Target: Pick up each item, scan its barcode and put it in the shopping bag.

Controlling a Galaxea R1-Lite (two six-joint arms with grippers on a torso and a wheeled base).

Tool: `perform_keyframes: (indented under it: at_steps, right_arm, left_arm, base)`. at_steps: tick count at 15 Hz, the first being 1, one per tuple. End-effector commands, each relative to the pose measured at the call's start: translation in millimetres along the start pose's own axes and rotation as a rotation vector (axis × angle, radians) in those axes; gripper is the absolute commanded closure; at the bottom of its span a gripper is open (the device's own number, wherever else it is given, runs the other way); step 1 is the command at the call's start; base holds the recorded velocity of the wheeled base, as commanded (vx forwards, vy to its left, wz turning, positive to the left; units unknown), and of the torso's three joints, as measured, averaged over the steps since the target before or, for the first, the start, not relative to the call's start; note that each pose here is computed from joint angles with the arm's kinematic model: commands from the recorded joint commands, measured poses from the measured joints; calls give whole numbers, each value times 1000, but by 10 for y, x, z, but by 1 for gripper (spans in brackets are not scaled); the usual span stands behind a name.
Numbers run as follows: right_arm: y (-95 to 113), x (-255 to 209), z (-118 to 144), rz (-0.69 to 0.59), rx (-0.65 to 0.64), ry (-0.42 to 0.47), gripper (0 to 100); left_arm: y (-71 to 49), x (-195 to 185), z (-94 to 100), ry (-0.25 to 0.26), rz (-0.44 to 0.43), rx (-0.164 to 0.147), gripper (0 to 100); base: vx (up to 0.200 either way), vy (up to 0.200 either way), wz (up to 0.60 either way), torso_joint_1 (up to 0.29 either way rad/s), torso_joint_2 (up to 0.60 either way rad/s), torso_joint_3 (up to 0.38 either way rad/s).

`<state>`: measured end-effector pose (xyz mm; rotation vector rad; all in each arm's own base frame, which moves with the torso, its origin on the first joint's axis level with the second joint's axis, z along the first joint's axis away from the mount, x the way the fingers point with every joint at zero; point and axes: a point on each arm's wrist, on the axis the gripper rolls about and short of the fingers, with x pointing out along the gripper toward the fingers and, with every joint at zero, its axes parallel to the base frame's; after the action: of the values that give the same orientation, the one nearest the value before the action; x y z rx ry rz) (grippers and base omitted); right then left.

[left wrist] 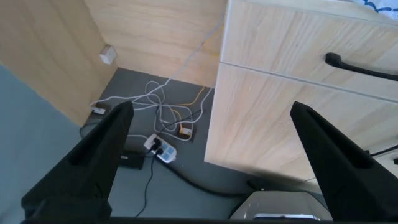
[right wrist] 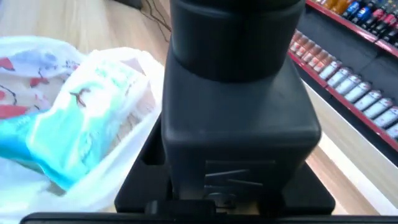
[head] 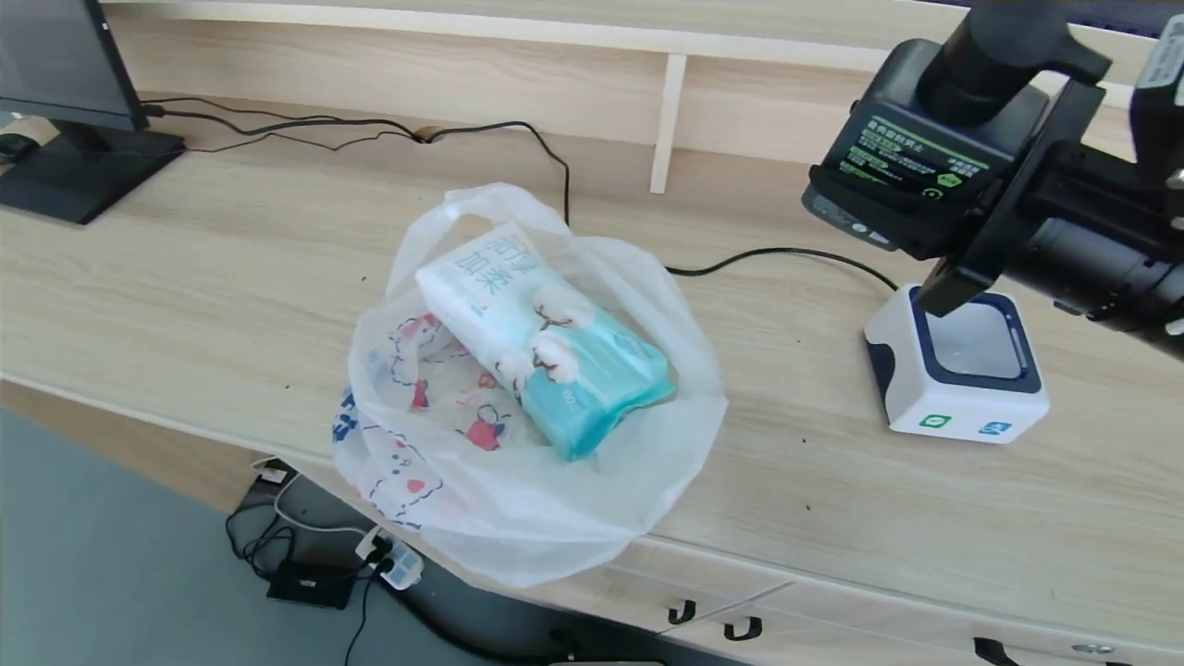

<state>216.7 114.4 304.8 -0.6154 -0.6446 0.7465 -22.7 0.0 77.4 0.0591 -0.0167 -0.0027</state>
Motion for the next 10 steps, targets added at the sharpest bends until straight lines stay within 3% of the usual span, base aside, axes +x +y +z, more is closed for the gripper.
perform_keyframes:
  at_steps: [1,5,6,9,10]
  right_arm:
    - [-92,-172,197,-42,5,-32,100]
    - [35,-227,104,-11,72,8,100]
    - [145,-214,51,26,127,22,100]
    - [597,-40,-31,190,378,19,100]
    - [611,-12,-42,192,401,17,100]
  left_arm:
    - [0,0,0,0,0,1,0]
    - [0,0,0,0,0,-1,0]
    - [0,0,1,-2,0,-1,0]
    - [0,0,0,0,0,-1,0]
    - [0,0,0,0,0,-1,0]
  base:
    - [0,0,600,2,7,2]
    - [0,0,600,0,0,1]
    - [0,0,600,2,-2,7]
    - [0,0,0,0,0,0]
    - [0,0,0,0,0,0]
